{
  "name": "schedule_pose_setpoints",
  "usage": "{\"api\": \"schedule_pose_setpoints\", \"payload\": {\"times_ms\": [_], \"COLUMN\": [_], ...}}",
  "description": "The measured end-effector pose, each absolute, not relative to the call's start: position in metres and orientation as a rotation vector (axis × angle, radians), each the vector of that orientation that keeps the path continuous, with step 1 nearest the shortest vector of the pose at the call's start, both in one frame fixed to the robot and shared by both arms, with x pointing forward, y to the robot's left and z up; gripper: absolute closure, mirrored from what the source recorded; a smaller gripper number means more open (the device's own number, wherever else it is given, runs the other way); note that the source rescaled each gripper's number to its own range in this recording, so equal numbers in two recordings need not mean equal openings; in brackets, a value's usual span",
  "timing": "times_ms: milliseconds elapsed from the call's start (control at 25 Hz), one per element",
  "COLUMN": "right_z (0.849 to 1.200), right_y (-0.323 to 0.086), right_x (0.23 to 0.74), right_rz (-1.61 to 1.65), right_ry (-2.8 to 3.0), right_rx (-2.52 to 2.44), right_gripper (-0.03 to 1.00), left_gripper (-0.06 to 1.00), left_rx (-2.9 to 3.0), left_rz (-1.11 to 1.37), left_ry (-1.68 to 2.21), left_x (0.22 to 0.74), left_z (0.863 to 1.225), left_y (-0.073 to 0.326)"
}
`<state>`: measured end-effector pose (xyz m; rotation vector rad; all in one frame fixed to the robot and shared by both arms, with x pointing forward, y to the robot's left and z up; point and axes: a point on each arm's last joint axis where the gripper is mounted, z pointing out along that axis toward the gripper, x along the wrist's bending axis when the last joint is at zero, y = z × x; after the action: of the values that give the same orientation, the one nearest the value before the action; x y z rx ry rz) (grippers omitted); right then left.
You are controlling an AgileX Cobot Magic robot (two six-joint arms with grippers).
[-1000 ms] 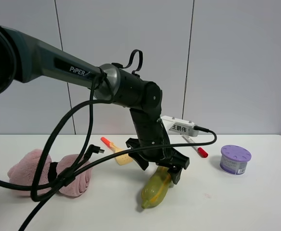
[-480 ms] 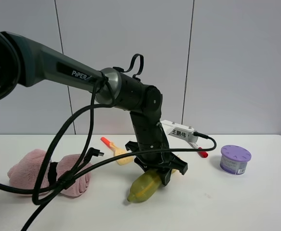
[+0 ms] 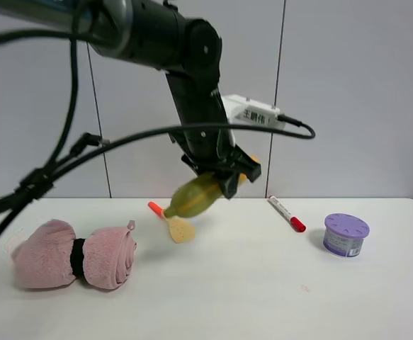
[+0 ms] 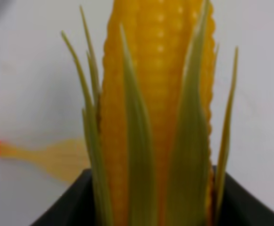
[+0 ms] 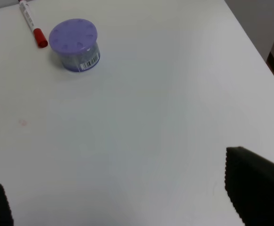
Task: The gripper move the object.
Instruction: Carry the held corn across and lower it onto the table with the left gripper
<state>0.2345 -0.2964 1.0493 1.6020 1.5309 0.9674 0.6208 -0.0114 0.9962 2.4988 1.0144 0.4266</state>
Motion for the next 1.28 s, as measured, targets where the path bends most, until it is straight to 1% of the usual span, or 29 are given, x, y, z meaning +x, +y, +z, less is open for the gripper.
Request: {"api": "schedule_pose_setpoints", "payload": {"times_ms": [160, 280, 480, 640, 960, 1080, 1280], "right_z": [1.049, 1.049, 1.049, 1.049, 1.049, 1.049, 1.049], "right_y": [-0.296, -0.296, -0.296, -0.296, -0.296, -0.296, -0.296], "right_x": [0.235, 0.235, 0.235, 0.235, 0.235, 0.235, 0.235], "right_rz": [0.967, 0.967, 0.967, 0.967, 0.967, 0.967, 0.967], "right_ry": [1.531, 1.531, 1.531, 1.531, 1.531, 1.531, 1.531], "right_rx": [1.602, 1.602, 1.602, 1.602, 1.602, 1.602, 1.602], "right_gripper": [-0.03, -0.03, -0.03, -0.03, -0.03, -0.03, -0.03], "left_gripper": [0.93, 0.93, 0.93, 0.93, 0.93, 0.93, 0.93], "left_rx": [2.478, 2.521, 2.671, 2.767, 2.869, 2.916, 2.91], "left_rz": [0.633, 0.774, 0.934, 0.987, 1.006, 0.976, 0.879], "left_ry": [0.892, 0.7, 0.36, 0.211, -0.1, -0.223, -0.158], "left_x": [0.621, 0.622, 0.632, 0.645, 0.67, 0.684, 0.711], "left_z": [1.05, 1.079, 1.101, 1.103, 1.099, 1.084, 1.035], "left_y": [0.011, 0.03, 0.067, 0.097, 0.156, 0.177, 0.199]}}
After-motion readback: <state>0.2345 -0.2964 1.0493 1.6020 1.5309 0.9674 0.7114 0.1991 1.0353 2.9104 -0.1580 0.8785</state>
